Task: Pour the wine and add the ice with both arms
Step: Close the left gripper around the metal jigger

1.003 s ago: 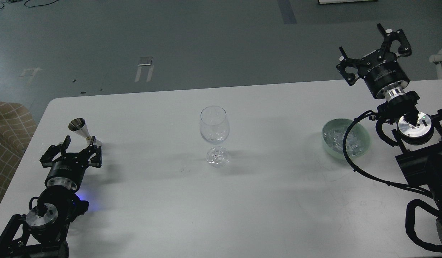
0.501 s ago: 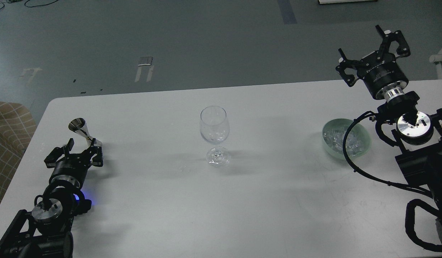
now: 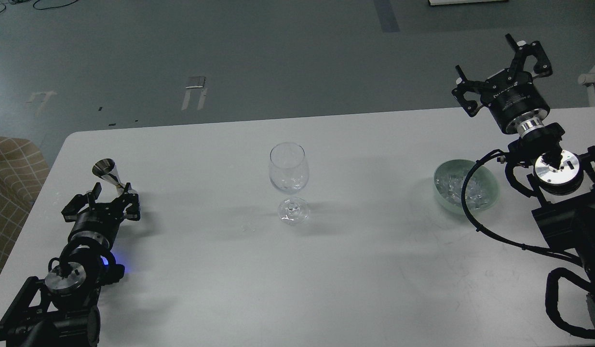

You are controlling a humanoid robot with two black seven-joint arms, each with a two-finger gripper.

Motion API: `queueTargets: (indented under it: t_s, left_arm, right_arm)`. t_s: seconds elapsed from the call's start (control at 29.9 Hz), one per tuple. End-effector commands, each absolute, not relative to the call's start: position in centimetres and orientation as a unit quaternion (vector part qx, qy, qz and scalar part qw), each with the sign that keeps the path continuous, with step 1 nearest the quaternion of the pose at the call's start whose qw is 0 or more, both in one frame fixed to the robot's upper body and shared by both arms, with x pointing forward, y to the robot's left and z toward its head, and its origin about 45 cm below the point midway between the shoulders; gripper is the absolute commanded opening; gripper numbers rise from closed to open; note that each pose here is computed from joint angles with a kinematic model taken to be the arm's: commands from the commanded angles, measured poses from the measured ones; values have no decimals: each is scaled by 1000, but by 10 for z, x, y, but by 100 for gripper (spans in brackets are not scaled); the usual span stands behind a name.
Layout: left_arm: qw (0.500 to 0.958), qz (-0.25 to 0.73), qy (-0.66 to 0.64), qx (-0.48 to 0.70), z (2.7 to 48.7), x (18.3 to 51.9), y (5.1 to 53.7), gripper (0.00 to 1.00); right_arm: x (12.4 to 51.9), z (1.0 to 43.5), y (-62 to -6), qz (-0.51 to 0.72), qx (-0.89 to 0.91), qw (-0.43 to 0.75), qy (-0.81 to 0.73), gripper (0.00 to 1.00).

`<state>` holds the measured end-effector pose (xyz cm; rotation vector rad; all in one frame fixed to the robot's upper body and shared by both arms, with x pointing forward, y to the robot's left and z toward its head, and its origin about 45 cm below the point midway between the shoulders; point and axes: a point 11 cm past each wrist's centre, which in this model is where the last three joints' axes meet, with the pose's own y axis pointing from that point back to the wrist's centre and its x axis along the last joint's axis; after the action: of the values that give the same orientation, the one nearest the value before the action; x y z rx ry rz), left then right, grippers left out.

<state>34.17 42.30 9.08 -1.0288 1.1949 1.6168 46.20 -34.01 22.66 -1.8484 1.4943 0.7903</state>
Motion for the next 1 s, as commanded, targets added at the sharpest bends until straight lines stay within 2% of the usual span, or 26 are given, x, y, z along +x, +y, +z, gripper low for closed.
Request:
queueTargets:
  t_s: [0.0, 0.57, 0.97]
  left_arm:
    - [431, 643, 484, -409, 94, 351, 422, 62]
    - [414, 651, 494, -402, 86, 361, 427, 62]
    - [428, 641, 492, -405, 90, 366, 425, 40]
  right_arm:
    - [462, 226, -340, 300, -701, 313, 567, 100]
    - [462, 225, -337, 300, -705, 306, 565, 100]
    - [461, 224, -337, 301, -705, 305, 566, 100]
